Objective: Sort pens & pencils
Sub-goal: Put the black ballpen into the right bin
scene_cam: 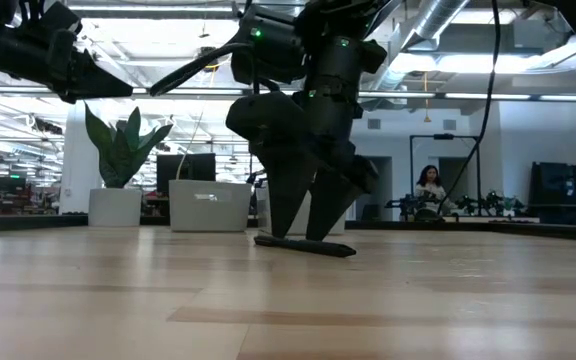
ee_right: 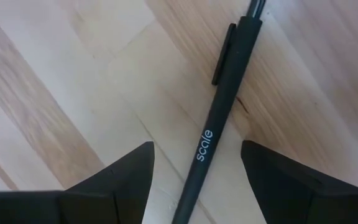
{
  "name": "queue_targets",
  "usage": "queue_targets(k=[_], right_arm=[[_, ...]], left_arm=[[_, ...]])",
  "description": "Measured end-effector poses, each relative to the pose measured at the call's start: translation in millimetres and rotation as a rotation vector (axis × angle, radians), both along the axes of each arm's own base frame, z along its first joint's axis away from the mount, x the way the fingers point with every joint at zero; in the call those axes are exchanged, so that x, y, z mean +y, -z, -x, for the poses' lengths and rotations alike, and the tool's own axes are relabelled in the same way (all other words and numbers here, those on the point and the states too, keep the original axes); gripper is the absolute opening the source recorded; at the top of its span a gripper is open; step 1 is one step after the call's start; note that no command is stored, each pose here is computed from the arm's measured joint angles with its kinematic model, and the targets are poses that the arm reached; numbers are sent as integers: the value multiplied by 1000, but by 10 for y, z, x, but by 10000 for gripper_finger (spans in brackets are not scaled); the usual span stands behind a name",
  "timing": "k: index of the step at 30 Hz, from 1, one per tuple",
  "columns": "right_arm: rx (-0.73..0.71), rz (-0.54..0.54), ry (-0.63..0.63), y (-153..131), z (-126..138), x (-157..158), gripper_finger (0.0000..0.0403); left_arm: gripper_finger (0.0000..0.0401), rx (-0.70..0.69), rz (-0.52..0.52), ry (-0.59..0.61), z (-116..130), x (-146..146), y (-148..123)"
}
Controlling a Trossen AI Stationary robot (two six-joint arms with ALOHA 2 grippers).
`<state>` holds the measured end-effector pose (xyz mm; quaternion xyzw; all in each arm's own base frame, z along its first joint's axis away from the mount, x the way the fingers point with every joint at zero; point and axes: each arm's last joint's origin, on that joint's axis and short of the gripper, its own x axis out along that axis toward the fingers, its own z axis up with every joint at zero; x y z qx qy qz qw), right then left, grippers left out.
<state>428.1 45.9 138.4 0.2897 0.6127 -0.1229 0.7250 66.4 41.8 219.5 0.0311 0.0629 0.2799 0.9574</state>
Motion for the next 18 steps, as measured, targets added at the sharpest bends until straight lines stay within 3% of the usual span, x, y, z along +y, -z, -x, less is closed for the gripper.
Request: queue_targets(k=[12, 18], right_arm=[[16, 4, -4, 5, 16, -2, 269], [21, 5, -5, 9, 21, -5, 237]], left_arm=[[52, 0, 0, -3, 0, 1, 0], [52, 0, 0, -3, 0, 1, 0]])
